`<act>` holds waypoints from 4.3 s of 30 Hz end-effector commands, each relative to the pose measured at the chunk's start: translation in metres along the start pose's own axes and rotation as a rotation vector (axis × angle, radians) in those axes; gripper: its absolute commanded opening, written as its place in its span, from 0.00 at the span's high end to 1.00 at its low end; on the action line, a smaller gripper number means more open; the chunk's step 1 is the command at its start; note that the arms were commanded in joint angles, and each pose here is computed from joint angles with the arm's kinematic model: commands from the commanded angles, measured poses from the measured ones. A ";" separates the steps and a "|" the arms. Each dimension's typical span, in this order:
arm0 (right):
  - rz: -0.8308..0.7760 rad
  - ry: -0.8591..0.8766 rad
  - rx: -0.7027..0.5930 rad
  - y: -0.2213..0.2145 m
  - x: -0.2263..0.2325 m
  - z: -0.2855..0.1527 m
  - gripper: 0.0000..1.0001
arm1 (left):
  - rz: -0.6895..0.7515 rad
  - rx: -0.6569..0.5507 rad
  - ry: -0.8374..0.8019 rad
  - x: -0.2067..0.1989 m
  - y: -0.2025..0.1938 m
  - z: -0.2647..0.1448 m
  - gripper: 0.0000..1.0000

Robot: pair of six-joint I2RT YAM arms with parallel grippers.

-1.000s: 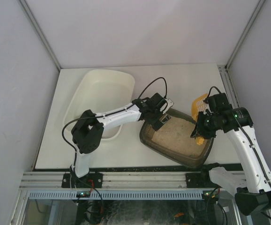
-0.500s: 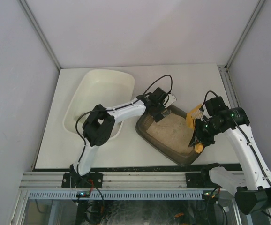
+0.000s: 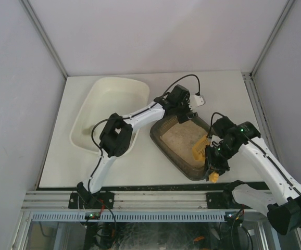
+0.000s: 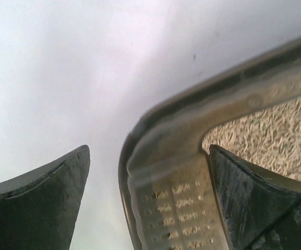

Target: Clean the litter box

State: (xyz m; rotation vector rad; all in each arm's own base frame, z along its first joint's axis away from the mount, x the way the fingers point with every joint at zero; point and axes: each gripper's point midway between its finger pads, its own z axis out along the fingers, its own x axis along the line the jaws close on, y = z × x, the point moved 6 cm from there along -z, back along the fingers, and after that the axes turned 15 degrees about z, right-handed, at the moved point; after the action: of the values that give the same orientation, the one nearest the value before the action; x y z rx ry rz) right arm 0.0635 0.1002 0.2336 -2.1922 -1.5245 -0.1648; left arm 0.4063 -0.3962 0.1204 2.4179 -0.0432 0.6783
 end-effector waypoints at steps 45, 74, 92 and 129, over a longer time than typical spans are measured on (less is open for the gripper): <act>-0.078 -0.373 -0.222 0.092 0.032 -0.023 1.00 | -0.989 0.348 0.210 0.001 -0.082 -0.221 0.01; -0.214 -0.243 -0.401 0.057 0.022 -0.022 1.00 | 0.105 -0.163 -0.426 -0.120 0.024 -0.181 0.28; 0.017 -0.027 -0.525 0.015 -0.023 -0.043 1.00 | 0.478 -0.239 -1.034 -0.148 0.021 -0.154 0.52; 0.028 0.244 -0.118 -0.025 -0.002 -0.016 1.00 | 1.614 -0.632 -0.902 -0.100 -0.020 -0.142 1.00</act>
State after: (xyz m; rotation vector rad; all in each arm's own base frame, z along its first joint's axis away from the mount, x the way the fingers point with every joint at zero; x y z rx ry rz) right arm 0.0387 0.0881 0.2529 -2.2579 -1.4140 -0.4806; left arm 0.2439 -0.3110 0.1469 1.8886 -1.7961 -0.2012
